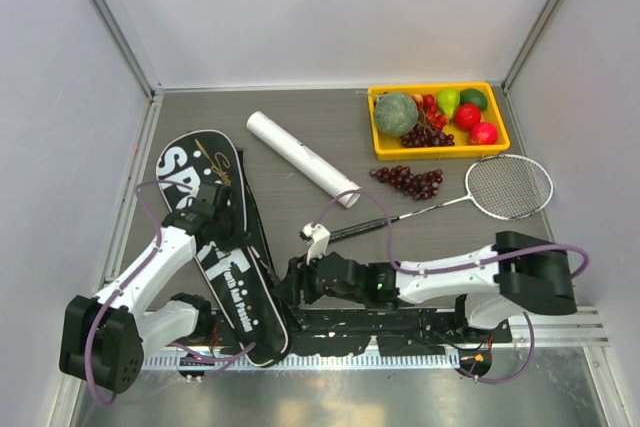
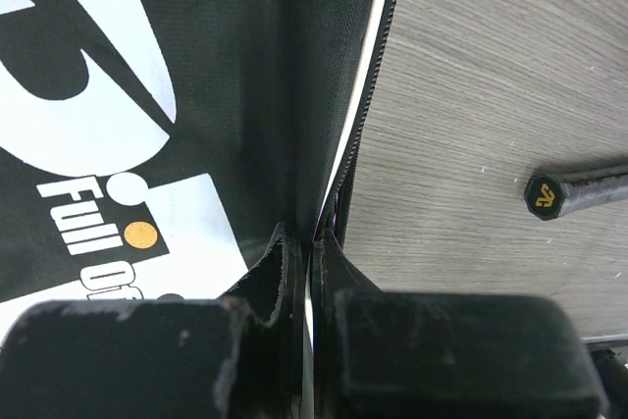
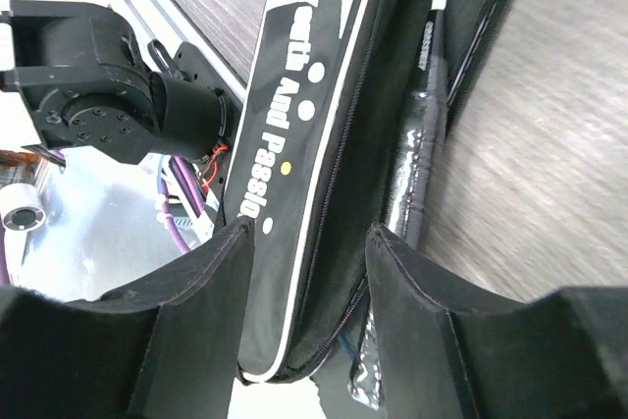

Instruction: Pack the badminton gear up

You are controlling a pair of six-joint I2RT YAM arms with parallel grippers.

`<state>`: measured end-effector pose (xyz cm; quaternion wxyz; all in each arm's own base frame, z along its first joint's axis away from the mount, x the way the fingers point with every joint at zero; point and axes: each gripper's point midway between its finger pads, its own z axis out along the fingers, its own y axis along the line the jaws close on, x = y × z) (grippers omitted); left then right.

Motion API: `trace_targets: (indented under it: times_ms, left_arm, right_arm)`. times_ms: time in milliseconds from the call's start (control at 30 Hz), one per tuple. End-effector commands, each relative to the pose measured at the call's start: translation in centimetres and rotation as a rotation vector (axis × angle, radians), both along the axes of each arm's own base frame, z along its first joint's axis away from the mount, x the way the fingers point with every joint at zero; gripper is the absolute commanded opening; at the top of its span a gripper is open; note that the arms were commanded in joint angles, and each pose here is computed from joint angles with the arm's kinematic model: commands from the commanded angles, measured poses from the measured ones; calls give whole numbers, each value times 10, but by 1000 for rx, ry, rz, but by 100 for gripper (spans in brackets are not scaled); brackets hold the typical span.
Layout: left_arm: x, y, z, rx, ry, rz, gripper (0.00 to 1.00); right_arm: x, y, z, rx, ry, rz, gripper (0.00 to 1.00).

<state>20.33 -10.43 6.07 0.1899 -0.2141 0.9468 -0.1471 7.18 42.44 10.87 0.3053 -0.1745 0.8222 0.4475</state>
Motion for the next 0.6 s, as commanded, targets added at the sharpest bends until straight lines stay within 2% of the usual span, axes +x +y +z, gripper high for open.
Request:
trace_targets:
  times_ms: [0, 100, 233, 300, 433, 533, 567]
  left_arm:
    - [16, -15, 13, -83, -88, -29, 0]
    - [18, -21, 11, -112, -84, -41, 0]
    - [18, -26, 9, -132, -66, -63, 0]
    - [17, -25, 11, -128, -74, -68, 0]
    - [15, -19, 13, -101, -98, -56, 0]
    - [15, -18, 13, -106, -106, -50, 0]
    - [15, -19, 13, -110, -105, -49, 0]
  right_arm:
    - [10, -28, 7, -54, -59, 23, 54]
    - [-4, -30, -4, -52, -21, 107, 54]
    - [6, -32, -18, -58, 11, 99, 55]
    - [21, -32, -22, -54, 13, 60, 54]
    - [78, -18, -10, -56, -32, -61, 51]
    - [101, -4, -30, -138, -46, -78, 50]
    - [108, 8, -20, -115, -53, -72, 50]
